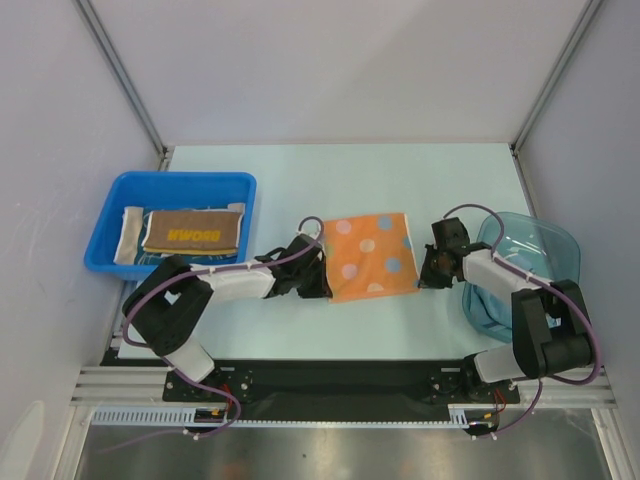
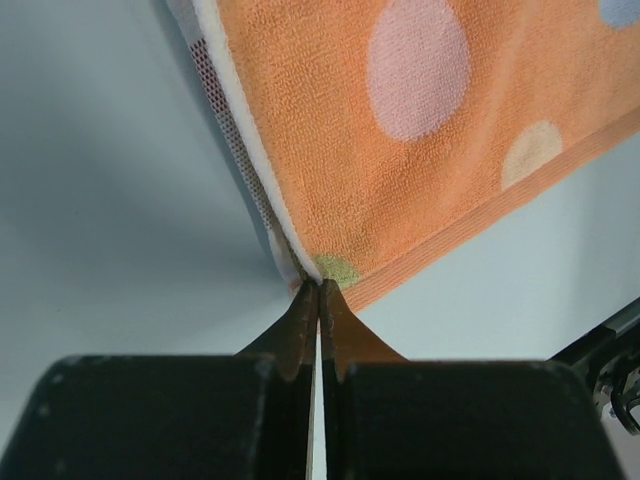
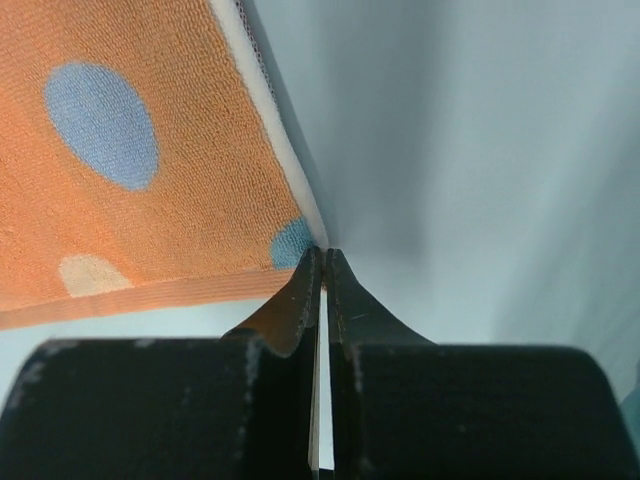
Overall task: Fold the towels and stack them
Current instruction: Fold the towel
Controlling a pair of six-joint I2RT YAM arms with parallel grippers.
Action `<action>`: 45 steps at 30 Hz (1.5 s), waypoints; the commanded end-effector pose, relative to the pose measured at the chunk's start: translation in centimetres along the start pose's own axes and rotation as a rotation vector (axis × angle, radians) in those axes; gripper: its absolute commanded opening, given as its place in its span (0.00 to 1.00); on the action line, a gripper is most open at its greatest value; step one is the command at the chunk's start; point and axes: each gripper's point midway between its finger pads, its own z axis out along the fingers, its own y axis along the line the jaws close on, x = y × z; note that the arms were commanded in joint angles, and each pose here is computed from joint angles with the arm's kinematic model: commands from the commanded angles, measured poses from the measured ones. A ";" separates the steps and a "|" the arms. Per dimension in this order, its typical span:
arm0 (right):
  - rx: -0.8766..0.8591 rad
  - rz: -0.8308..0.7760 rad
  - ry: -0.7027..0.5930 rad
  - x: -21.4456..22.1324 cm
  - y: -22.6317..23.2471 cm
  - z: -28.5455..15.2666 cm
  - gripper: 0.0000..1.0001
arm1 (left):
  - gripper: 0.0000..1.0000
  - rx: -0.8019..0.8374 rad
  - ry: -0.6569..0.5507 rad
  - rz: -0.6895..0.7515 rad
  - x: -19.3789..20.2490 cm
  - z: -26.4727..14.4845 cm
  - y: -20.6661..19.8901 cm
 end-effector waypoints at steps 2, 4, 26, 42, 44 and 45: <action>0.039 0.002 0.002 0.8 -1.3 0.5 0.00 | 0.00 -0.071 -0.012 0.022 -0.5 0.5 1.1; 0.038 0.003 0.001 0.8 -1.2 0.6 0.03 | 0.02 -0.085 -0.005 0.026 -0.6 0.4 1.1; -0.144 -0.052 -0.061 -5.5 5.6 0.3 0.29 | 0.37 -0.001 -0.196 0.212 -18.4 1.2 -1.3; -0.123 0.049 -0.051 0.0 3.6 2.7 0.29 | 0.36 -0.093 -0.172 0.185 -24.5 6.4 3.8; -0.126 0.039 -0.061 -0.6 3.8 2.1 0.32 | 0.38 -0.078 -0.167 0.214 -24.5 6.3 3.7; -0.144 0.017 -0.089 -2.2 4.5 1.5 0.35 | 0.39 -0.058 -0.169 0.234 -24.7 5.8 3.1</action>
